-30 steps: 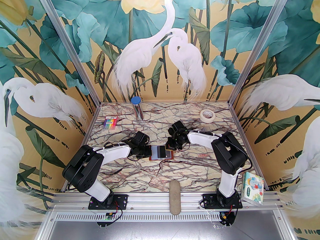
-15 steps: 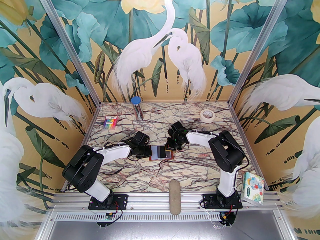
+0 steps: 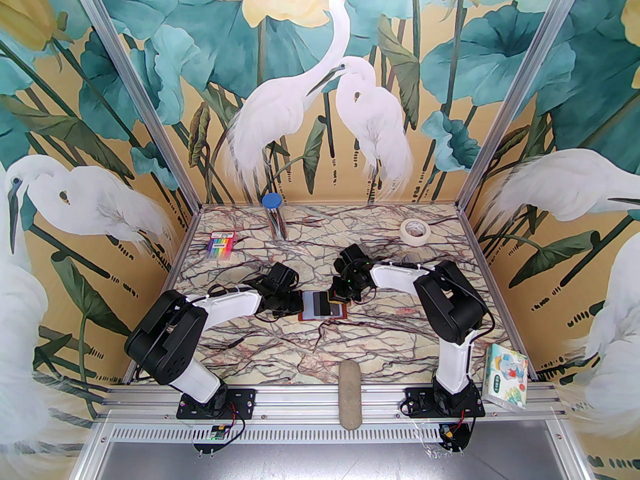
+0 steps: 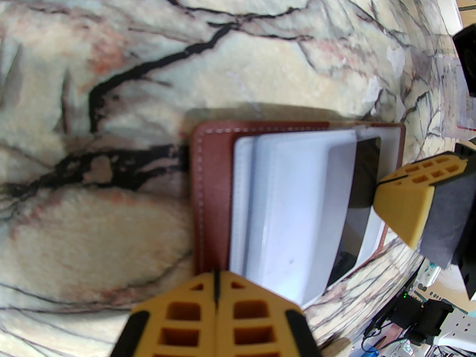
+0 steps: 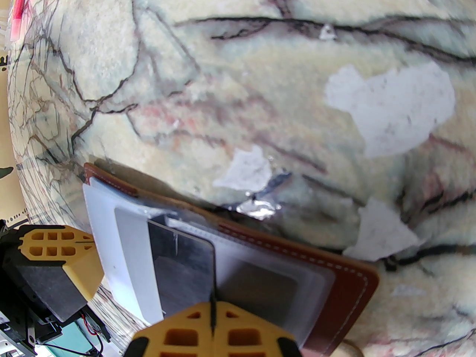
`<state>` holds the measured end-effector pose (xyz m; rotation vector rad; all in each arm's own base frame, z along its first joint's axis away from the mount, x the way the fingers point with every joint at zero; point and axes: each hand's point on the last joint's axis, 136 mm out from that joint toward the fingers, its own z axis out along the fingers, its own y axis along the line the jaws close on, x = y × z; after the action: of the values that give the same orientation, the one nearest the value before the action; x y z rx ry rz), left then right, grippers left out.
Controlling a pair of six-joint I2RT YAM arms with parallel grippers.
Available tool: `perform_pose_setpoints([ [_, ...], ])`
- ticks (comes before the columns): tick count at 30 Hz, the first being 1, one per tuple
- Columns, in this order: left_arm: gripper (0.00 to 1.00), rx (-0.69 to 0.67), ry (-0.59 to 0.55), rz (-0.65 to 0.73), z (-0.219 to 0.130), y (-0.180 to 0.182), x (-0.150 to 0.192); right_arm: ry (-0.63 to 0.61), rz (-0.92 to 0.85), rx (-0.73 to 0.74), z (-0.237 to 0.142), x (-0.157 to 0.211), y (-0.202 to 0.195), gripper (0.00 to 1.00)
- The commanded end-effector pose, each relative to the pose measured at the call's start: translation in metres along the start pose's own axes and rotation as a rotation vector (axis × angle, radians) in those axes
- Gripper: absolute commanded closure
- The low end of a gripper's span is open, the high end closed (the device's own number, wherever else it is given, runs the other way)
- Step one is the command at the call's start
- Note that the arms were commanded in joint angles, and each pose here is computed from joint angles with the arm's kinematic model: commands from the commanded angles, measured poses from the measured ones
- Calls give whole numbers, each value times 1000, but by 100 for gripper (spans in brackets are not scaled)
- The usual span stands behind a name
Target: Put the credit cards into the card holder
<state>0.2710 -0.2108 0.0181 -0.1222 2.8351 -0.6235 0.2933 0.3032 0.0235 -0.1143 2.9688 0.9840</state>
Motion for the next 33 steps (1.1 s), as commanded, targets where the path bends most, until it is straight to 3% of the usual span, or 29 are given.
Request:
perform_pose_setpoints([
  [1, 95, -76, 59, -12, 12, 27, 19, 38, 11, -3, 11, 8, 0, 100],
  [33, 95, -69, 57, -11, 12, 25, 18, 57, -24, -20, 18, 5, 19, 100],
])
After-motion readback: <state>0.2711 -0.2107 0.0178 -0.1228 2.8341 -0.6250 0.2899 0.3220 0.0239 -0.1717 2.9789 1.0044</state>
